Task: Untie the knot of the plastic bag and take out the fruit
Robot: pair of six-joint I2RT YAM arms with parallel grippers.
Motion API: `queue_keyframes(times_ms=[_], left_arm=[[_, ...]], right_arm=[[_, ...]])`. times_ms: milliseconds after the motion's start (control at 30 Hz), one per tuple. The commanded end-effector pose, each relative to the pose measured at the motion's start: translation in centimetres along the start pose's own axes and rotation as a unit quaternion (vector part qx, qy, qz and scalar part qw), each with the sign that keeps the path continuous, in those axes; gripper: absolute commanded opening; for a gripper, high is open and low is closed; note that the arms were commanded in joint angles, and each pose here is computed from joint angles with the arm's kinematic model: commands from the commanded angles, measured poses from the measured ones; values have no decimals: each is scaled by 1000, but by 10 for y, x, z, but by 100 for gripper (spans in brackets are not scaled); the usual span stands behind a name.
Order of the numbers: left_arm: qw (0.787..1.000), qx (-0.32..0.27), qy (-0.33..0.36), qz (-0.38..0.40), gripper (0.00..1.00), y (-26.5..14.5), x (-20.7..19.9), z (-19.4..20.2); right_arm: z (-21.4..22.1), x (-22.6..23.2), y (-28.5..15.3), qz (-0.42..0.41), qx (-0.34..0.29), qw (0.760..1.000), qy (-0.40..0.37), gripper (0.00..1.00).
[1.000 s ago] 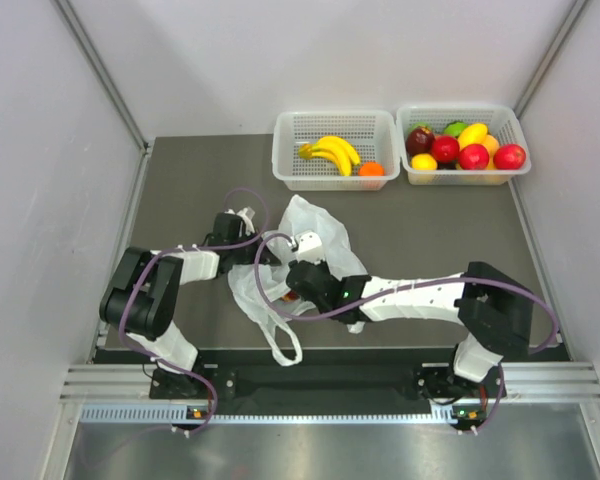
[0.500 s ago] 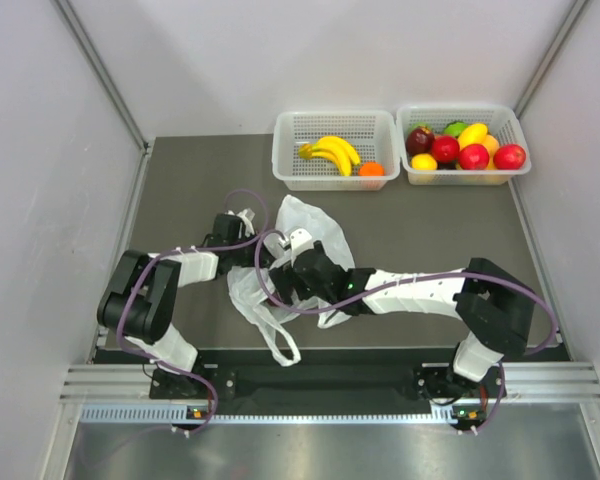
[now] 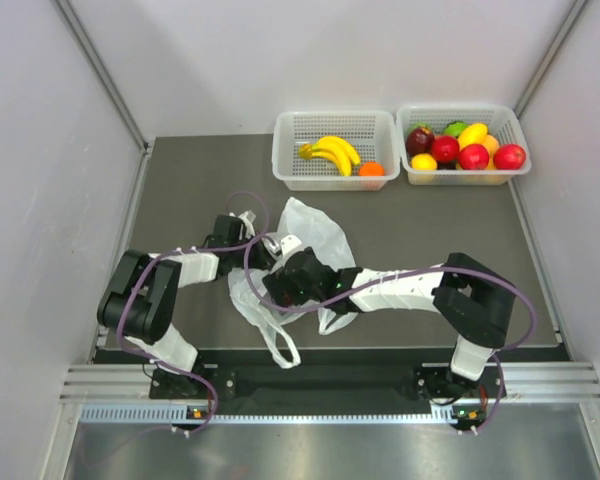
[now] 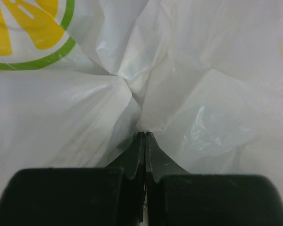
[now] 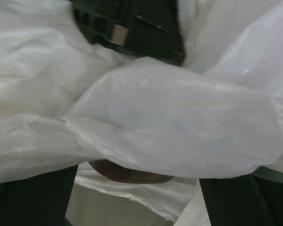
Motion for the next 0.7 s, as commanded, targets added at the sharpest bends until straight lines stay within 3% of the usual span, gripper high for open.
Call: queue_keyframes(times_ms=[0, 233, 300, 333, 433, 467, 533, 667], left_arm=[[1000, -9, 8, 16, 0, -6, -10, -3], [1000, -9, 6, 21, 0, -3, -11, -5], [1000, -10, 7, 22, 0, -4, -12, -5], [1000, -8, 7, 21, 0, -3, -11, -4], [1000, -8, 8, 21, 0, -4, -11, -3], [1000, -8, 8, 21, 0, -4, -12, -4], [1000, -10, 7, 23, 0, -5, -13, -5], [1000, -16, 11, 21, 0, -8, -14, -7]], right_arm=[[-16, -15, 3, 71, -31, 997, -6, 100], [-8, -13, 10, 46, -19, 999, -19, 100], [-9, -8, 9, 28, -19, 999, -16, 95], [-10, -7, 8, 22, -20, 999, -14, 90], [-16, 0, -5, 1, -26, 1000, -11, 52], [-22, 2, -14, -6, -33, 999, -10, 29], [-19, 2, -26, -11, -18, 1000, -15, 4], [-14, -1, -75, -34, 19, 999, -29, 0]])
Point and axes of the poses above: each gripper's point midway between its finger pads, its own y axis out along the fingers, its own x axis along the line the jaws close on, z = x × y, the point moved 3 cm from there along -y, back along the fingers, and after that the axes turned 11 degrees about y, right-handed, at the moved point
